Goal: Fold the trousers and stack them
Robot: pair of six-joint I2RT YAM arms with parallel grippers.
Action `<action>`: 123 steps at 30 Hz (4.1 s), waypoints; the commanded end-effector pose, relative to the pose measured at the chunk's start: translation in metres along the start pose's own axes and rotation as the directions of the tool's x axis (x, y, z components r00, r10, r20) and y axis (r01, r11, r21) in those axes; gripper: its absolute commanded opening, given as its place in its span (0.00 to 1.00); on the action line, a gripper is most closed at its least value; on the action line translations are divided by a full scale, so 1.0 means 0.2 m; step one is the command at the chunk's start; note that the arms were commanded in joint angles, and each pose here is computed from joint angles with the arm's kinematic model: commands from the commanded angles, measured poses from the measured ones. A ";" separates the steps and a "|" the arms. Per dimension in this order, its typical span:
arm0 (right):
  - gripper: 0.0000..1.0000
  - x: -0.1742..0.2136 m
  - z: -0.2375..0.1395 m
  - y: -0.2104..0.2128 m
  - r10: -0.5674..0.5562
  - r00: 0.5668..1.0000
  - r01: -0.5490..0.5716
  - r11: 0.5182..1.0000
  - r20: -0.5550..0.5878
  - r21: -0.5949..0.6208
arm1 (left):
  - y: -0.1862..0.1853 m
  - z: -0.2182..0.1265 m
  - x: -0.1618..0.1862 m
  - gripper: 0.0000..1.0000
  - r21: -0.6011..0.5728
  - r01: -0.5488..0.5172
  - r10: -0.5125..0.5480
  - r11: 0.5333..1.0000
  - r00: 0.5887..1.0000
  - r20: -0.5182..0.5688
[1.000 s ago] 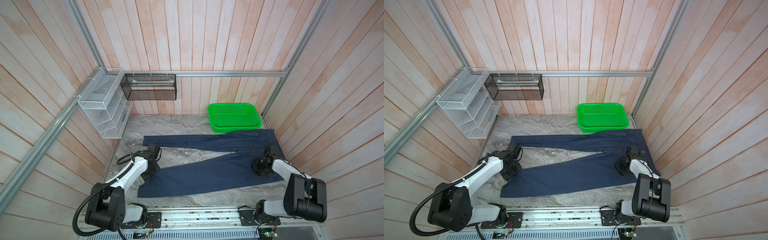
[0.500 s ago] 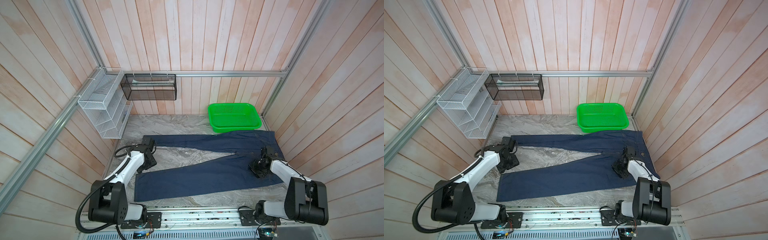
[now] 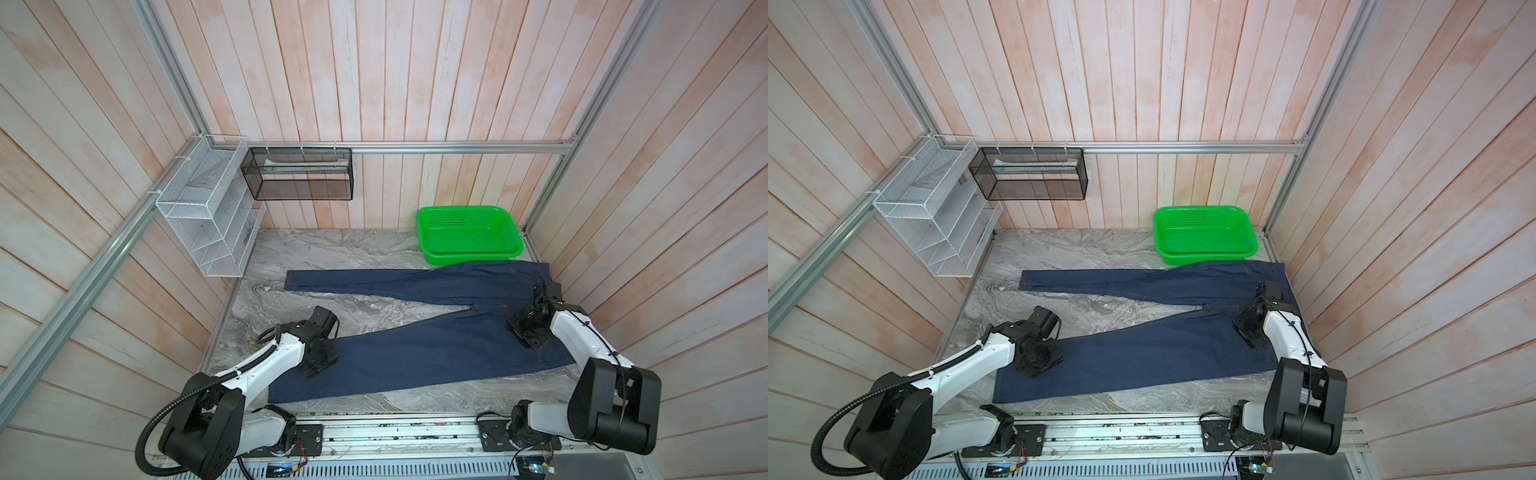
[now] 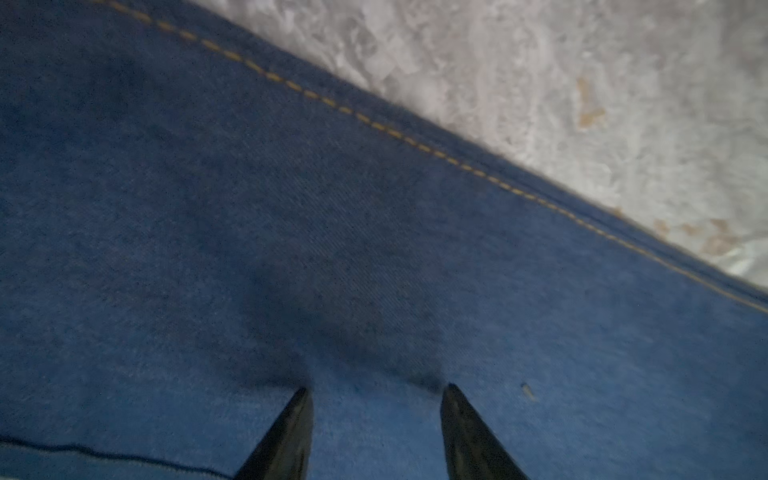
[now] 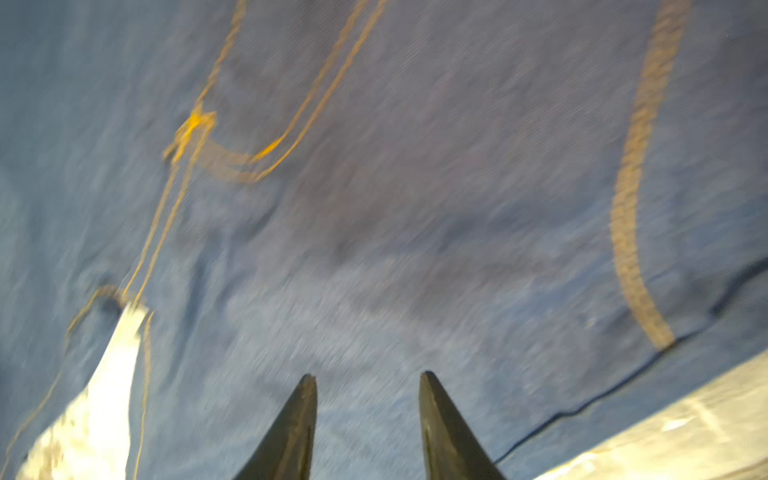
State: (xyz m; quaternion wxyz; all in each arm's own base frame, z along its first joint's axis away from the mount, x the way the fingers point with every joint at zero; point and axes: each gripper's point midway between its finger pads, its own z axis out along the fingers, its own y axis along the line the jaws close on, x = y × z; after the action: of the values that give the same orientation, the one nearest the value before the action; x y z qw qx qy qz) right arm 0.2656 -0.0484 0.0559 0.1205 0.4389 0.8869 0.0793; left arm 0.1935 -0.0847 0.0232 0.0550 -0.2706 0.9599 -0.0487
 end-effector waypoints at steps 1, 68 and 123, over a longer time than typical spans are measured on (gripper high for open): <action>0.42 -0.10 0.01 -0.06 0.039 0.999 -0.039 0.999 0.021 0.023 | 0.06 0.04 -0.08 0.53 0.014 0.082 -0.082 0.997 0.996 0.028; 0.26 -0.06 0.19 0.72 -0.045 0.997 0.027 0.970 -0.067 -0.242 | -0.47 -0.10 -1.58 0.62 0.132 0.010 -0.067 0.991 0.896 0.438; 0.24 -0.03 0.30 0.74 -0.058 0.993 0.034 0.976 -0.107 -0.215 | -0.43 0.09 -1.83 0.41 0.282 0.205 -0.294 0.937 0.899 0.324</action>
State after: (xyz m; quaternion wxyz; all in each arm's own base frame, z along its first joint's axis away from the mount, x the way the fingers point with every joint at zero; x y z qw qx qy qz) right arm 0.3943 0.0374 0.0375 0.1210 0.4009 0.8859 0.1994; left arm 0.5474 0.0345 0.0523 0.2660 -0.3836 0.8762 -0.1197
